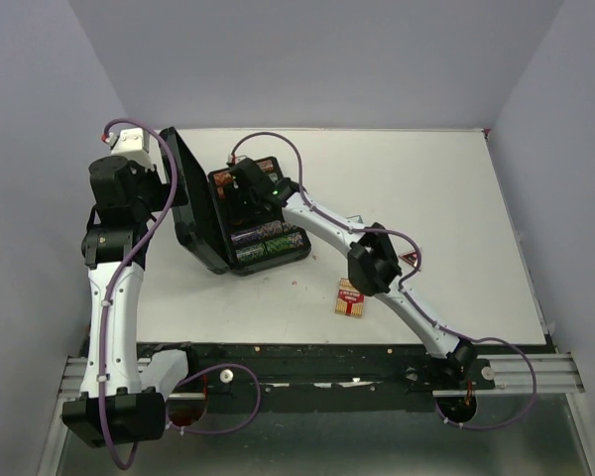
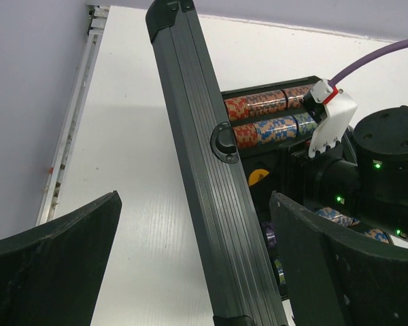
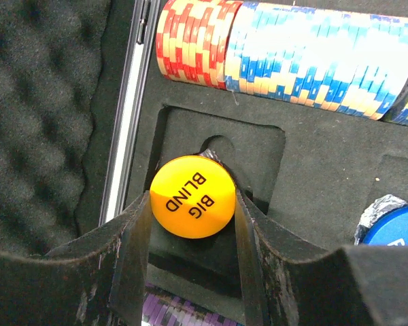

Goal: Pack up texas hold em set

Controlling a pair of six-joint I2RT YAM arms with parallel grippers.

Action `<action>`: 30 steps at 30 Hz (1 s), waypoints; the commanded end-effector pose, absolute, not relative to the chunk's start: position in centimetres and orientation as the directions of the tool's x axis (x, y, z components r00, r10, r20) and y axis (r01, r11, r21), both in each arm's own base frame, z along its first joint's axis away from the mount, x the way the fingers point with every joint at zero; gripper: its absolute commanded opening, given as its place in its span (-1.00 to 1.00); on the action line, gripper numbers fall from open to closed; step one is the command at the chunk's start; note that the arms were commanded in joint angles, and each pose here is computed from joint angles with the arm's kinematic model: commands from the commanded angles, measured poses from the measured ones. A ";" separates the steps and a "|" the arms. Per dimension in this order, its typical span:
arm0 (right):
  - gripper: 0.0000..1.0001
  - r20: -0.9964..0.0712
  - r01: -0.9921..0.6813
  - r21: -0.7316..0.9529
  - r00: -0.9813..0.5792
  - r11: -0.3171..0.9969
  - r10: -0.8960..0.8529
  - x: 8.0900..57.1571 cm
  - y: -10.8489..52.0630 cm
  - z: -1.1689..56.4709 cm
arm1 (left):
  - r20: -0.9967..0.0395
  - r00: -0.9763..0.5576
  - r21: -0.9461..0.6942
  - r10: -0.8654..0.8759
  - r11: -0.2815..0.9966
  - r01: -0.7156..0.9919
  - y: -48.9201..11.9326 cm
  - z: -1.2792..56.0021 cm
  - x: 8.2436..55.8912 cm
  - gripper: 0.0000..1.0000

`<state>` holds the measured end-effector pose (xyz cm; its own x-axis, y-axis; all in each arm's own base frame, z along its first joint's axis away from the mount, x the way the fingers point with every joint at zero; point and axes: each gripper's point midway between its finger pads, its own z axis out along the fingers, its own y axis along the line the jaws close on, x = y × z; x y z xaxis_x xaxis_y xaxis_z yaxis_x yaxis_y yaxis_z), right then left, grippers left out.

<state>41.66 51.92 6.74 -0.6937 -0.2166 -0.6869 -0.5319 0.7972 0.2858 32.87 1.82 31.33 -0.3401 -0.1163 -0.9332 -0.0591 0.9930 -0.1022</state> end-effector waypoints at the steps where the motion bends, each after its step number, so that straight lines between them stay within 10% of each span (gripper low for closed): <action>1: -0.26 -0.692 -0.492 0.167 -0.676 0.854 -0.254 43.2 50.0 4.1 | -0.930 -0.354 -0.076 -0.099 0.994 -0.078 2.1 30.8 32.1 0.97; 19: -0.20 -0.696 -0.456 0.072 -0.660 0.887 -0.283 44.3 48.2 3.1 | -0.931 -0.356 -0.056 -0.083 0.995 -0.085 2.3 30.7 31.7 0.97; 30: 0.50 -0.697 -0.476 0.089 -0.657 0.875 -0.287 44.2 48.5 3.5 | -0.929 -0.360 -0.054 -0.081 0.995 -0.087 2.3 30.5 31.8 0.97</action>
<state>42.13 52.02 6.80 -0.6469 -0.2296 -0.7272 -0.5247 0.8260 0.2060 32.19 1.95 30.81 -0.3558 -0.0913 -0.9301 -0.0680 0.9951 -0.0716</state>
